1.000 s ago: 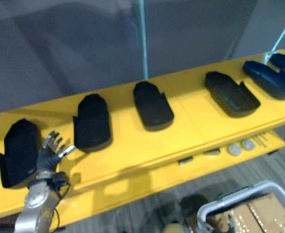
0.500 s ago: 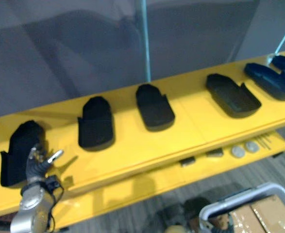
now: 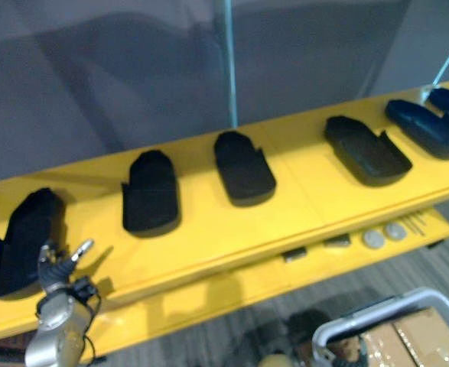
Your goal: Walk over and take plastic housings, then place them on the shelf
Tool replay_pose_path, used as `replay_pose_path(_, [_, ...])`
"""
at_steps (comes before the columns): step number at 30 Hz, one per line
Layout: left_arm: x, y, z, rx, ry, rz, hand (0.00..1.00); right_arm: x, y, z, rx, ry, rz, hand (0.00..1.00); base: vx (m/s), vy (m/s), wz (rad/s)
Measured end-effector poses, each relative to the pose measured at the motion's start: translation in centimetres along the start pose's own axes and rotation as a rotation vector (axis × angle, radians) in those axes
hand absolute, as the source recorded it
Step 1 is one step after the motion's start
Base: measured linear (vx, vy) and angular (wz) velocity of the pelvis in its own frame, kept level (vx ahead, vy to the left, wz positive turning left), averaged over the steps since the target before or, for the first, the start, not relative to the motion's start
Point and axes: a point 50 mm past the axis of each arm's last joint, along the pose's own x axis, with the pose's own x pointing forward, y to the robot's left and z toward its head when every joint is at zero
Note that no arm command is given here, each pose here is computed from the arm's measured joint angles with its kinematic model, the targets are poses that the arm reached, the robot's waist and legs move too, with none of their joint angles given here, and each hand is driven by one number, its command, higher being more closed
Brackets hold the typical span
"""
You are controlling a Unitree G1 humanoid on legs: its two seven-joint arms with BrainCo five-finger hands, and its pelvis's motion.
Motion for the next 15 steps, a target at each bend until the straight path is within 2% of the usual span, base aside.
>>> replay_pose_path(5, [-0.5, -0.5, 2.7, -0.039, -0.235, -0.019, 0.0, 0.0, 0.0, -0.1, 0.0, 0.0, -0.001, 0.0, 0.0, 0.0, 0.01])
replay_pose_path(10, [-3.9, -1.2, 8.5, -0.262, -0.637, 0.041, 0.0, -0.3, 0.0, -0.4, 0.005, 0.008, -0.004, 0.0, 0.0, 0.0, 0.03])
replay_pose_path(12, [-6.1, -0.8, 10.6, -0.402, -0.796, 0.128, 0.0, -0.6, 0.2, -0.6, 0.011, 0.019, -0.012, 0.0, 0.0, 0.0, 0.0])
replay_pose_path(15, [-7.9, -0.2, 11.5, -0.525, -0.901, 0.259, 0.0, -0.8, 0.6, -0.8, 0.023, 0.029, -0.012, 0.0, 0.0, 0.0, 0.0])
